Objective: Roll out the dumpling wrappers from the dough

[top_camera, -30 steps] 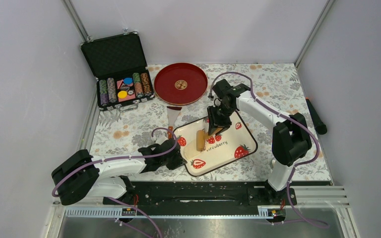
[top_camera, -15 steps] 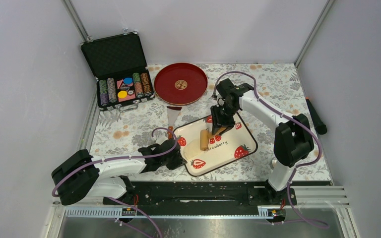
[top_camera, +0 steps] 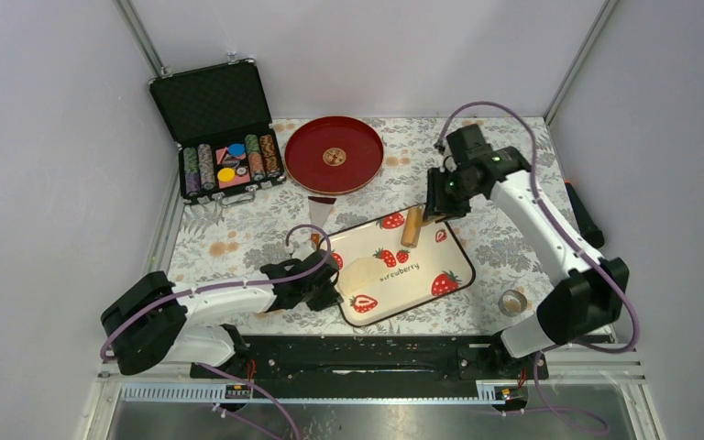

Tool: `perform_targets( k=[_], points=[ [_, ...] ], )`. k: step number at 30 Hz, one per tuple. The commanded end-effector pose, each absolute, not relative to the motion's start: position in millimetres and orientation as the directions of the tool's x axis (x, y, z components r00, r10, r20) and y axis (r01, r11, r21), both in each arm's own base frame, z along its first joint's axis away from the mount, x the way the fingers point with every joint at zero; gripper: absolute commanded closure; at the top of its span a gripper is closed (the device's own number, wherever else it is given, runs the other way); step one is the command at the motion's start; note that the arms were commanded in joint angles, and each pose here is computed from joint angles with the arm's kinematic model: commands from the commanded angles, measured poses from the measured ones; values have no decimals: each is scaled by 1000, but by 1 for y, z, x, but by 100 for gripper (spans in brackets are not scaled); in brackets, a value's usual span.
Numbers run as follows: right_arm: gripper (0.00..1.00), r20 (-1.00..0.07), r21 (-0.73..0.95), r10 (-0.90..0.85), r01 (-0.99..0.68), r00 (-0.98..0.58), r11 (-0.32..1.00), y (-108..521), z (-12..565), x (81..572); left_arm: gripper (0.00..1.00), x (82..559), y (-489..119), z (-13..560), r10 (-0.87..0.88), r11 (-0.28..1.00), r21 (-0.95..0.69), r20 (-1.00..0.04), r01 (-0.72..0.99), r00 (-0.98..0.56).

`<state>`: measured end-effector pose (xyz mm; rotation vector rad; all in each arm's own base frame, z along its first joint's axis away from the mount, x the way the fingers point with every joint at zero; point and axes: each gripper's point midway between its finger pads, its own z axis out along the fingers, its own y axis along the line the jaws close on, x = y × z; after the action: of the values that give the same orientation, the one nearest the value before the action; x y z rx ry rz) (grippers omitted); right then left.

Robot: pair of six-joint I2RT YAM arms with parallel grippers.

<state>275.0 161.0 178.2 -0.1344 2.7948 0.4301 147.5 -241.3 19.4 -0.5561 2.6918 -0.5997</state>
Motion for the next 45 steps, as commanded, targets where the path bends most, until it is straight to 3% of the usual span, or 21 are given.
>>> perform_targets(
  k=[1,8,22,28,33,39,42,45],
  points=[
    [100,-383,534,105,-127,-918,836,180,228,289,100,140,-229,17,-325,903,-370,-257,-218,-910],
    [100,-284,750,384,46,-878,660,149,232,315,100,137,-229,22,-224,927,-356,-275,-118,-935],
    [100,-268,684,688,369,-675,629,46,177,394,100,129,-234,14,-221,905,-413,-252,-102,-942],
    [91,-217,671,706,423,-674,609,41,147,423,100,129,-235,12,-220,902,-419,-251,-99,-943],
    [71,-190,627,697,461,-691,628,36,125,426,100,129,-235,11,-218,903,-417,-249,-99,-944],
    [25,-199,465,665,528,-719,710,15,116,399,100,129,-235,11,-220,902,-420,-249,-100,-943],
    [12,-227,370,644,547,-731,751,1,119,385,100,129,-235,11,-221,901,-422,-250,-99,-943],
    [6,-255,292,623,555,-739,779,-11,124,372,100,129,-236,12,-224,897,-431,-254,-97,-941]
  ],
)
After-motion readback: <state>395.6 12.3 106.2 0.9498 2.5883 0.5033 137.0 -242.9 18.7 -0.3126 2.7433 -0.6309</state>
